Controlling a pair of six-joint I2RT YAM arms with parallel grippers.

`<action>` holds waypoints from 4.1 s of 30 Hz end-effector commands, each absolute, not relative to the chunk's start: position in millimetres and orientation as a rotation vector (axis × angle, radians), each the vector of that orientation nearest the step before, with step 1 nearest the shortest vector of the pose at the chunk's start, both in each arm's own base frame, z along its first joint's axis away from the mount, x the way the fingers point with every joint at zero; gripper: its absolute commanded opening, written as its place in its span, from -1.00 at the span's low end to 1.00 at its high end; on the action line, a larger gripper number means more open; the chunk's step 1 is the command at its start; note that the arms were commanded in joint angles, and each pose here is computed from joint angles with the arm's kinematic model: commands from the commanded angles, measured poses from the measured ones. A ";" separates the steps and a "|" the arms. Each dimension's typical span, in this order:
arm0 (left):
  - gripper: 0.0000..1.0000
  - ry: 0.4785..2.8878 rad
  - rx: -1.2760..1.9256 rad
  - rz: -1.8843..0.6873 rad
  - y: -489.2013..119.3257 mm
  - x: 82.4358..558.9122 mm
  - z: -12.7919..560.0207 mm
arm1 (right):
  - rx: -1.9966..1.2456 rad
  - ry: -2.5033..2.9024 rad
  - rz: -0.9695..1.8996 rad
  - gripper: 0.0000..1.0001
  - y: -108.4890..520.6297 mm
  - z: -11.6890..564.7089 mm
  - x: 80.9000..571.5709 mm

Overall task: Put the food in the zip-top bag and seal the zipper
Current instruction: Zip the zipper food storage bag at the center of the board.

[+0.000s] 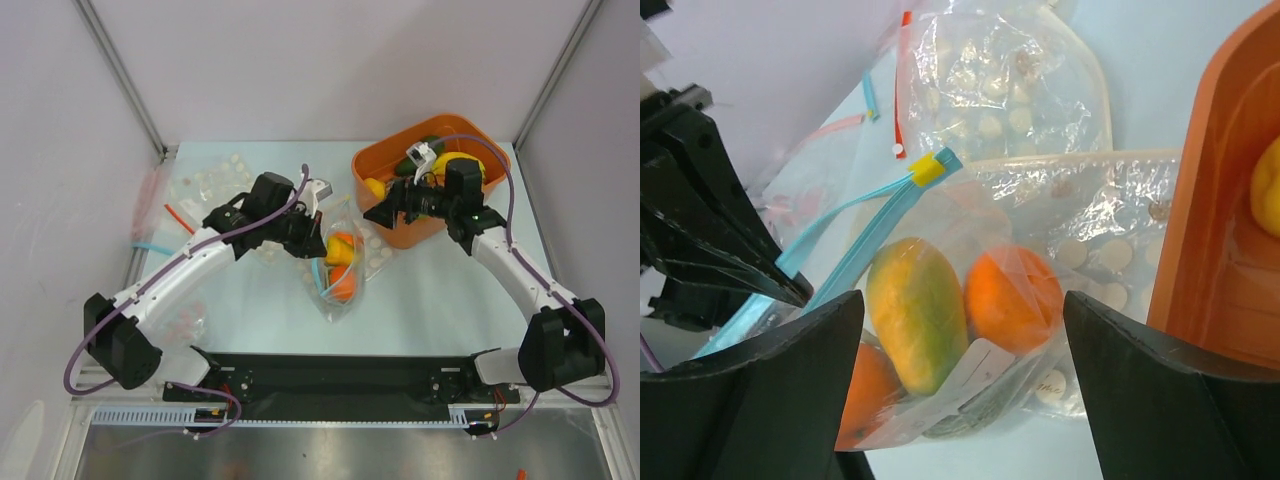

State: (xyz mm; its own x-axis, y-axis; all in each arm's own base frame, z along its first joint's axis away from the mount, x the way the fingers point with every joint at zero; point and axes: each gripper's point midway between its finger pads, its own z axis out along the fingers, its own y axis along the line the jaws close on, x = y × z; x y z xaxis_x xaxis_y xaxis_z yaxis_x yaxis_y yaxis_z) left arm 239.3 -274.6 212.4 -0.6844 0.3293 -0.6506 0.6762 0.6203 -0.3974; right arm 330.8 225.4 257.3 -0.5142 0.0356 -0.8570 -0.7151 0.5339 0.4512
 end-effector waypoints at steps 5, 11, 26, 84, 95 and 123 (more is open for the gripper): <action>-0.99 2.089 0.881 -0.922 -281.1 239.6 235.9 | -0.798 1.719 1.126 0.72 243.1 262.2 339.6; -0.99 1.948 1.005 -0.918 -279.9 231.8 243.2 | -0.863 1.675 1.154 0.71 251.3 265.4 349.7; -0.99 1.828 1.175 -0.969 -280.6 211.9 237.7 | -1.042 1.569 1.173 0.59 270.4 254.2 352.6; -0.94 1.739 1.207 -0.806 -278.7 238.3 265.2 | -1.409 1.288 1.372 -1.00 275.3 266.2 277.7; 0.36 1.696 1.195 -0.764 -292.6 244.9 318.0 | -1.213 1.515 1.190 -1.00 261.0 309.5 259.1; 0.08 1.576 1.563 -0.818 -356.3 219.9 295.9 | -1.106 1.810 1.163 -1.00 246.5 289.5 206.5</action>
State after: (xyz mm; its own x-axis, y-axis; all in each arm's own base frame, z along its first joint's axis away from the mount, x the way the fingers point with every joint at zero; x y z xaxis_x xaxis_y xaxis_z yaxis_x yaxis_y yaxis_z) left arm 226.6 -351.7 292.7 -0.0034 0.5351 -0.8448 0.9938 0.0959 0.0567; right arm 213.1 246.5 276.7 -0.4135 -0.3043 -0.8582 -0.9047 0.2438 0.3494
